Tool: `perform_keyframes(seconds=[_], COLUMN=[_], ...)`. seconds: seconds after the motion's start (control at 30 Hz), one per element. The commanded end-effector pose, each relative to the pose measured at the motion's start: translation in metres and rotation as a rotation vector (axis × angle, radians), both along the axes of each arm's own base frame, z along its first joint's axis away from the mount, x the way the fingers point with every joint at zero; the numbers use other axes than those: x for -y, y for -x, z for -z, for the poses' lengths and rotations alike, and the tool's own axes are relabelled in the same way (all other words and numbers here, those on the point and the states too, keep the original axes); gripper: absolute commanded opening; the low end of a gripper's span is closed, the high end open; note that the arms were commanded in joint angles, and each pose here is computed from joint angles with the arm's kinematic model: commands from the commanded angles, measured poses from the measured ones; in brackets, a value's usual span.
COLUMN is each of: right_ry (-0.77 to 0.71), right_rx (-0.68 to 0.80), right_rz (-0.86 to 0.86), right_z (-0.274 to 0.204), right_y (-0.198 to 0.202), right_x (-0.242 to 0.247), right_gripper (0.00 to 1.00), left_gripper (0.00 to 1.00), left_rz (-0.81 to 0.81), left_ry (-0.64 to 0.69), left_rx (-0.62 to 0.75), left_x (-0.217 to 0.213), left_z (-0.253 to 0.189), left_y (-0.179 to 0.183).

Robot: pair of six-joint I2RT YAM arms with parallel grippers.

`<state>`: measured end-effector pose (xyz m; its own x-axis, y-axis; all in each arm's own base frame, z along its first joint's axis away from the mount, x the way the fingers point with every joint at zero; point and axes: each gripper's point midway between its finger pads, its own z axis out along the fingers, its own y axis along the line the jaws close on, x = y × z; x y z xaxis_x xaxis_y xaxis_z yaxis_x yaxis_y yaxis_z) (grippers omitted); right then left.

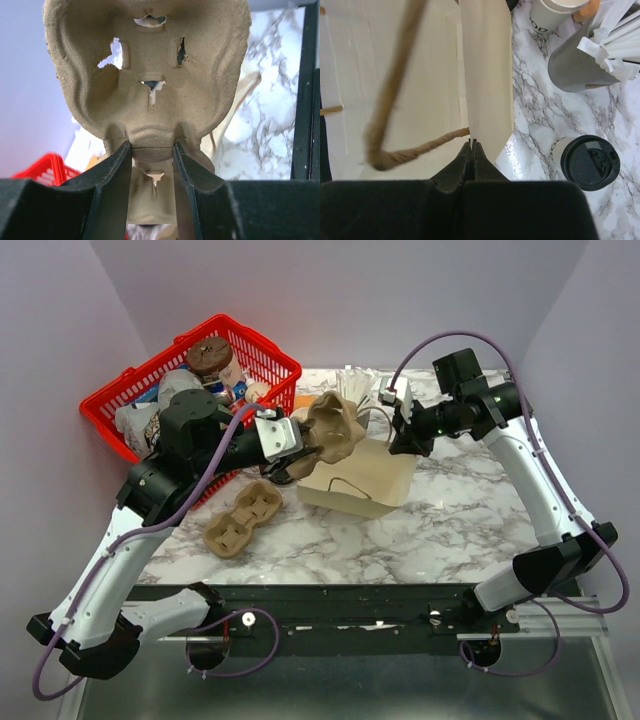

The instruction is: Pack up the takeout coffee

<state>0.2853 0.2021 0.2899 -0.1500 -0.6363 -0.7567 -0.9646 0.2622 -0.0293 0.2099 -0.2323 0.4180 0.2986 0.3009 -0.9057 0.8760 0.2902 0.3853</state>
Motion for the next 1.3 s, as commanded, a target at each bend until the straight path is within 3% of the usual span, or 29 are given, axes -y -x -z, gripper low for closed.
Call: perform_keyframes(seconds=[0.0,0.2,0.53,0.87,1.13,1.27], right_ry=[0.037,0.069,0.047,0.033,0.046,0.041], right_rx=[0.073,0.12,0.103,0.097,0.093,0.1], right_rz=[-0.002,0.021,0.033,0.039,0.047,0.054], right_z=[-0.001,0.001,0.001,0.0,0.002,-0.001], right_y=[-0.003,-0.006,0.0,0.002,0.001,0.001], right_x=[0.006,0.014,0.013,0.012,0.015,0.015], right_gripper=[0.0,0.0,0.0,0.0,0.0,0.01], left_gripper=[0.0,0.0,0.0,0.0,0.0,0.0], left_rz=[0.127,0.228,0.352,0.379,0.309,0.313], left_ry=[0.108,0.166,0.159,0.128,0.139,0.115], left_rx=[0.137,0.172,0.17,0.203,0.303,0.298], left_x=[0.026,0.049,0.086,0.101,0.086,0.087], left_z=[-0.034,-0.048,-0.02,-0.006,-0.037,-0.02], left_y=[0.014,0.029,0.032,0.023,0.021,0.019])
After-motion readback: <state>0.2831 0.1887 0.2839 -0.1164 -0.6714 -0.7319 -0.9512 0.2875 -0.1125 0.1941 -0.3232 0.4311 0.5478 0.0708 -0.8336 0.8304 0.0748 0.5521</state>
